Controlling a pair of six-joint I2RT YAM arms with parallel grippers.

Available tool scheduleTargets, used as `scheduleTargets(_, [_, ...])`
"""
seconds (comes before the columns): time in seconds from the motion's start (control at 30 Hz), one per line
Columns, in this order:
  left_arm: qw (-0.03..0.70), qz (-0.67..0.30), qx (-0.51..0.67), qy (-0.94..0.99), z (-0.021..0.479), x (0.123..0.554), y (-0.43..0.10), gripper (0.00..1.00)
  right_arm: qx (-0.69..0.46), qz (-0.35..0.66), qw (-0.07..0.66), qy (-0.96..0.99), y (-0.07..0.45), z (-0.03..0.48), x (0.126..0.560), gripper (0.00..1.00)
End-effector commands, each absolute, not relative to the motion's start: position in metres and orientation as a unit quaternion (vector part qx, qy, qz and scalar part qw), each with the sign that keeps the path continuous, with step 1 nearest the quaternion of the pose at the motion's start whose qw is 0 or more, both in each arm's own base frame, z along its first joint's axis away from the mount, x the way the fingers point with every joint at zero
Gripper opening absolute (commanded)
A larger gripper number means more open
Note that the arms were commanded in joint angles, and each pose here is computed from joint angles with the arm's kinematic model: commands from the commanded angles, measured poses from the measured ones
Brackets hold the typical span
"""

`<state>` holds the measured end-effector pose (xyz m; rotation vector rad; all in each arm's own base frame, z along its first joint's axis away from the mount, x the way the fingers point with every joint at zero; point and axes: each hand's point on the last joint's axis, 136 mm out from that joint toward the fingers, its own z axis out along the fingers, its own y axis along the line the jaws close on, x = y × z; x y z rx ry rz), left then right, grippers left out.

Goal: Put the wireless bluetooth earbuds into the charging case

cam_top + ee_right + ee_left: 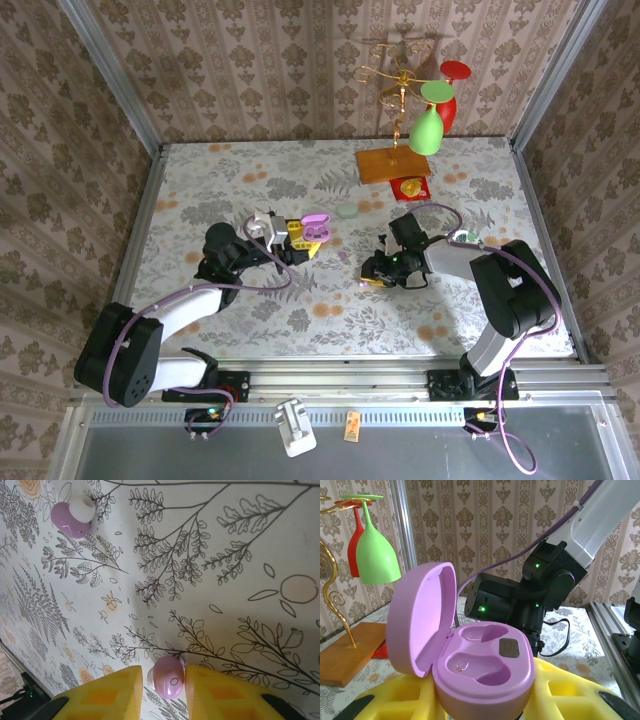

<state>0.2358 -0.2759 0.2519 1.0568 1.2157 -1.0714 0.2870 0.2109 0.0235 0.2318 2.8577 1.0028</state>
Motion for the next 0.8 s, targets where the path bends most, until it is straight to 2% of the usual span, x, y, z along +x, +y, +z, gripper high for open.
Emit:
scheduleTargets(0.0, [0.583, -0.447, 0.463, 0.496, 0.2622, 0.2343, -0.274, 0.24, 0.077, 0.346, 0.043, 0.934, 0.2168, 0.0262, 0.2824, 0.3])
scheduleTargets(0.77, [0.582, -0.446, 0.464, 0.497, 0.2612, 0.2363, -0.2749, 0.24, 0.068, 0.355, 0.029, 0.932, 0.2267, 0.024, 0.2804, 0.29])
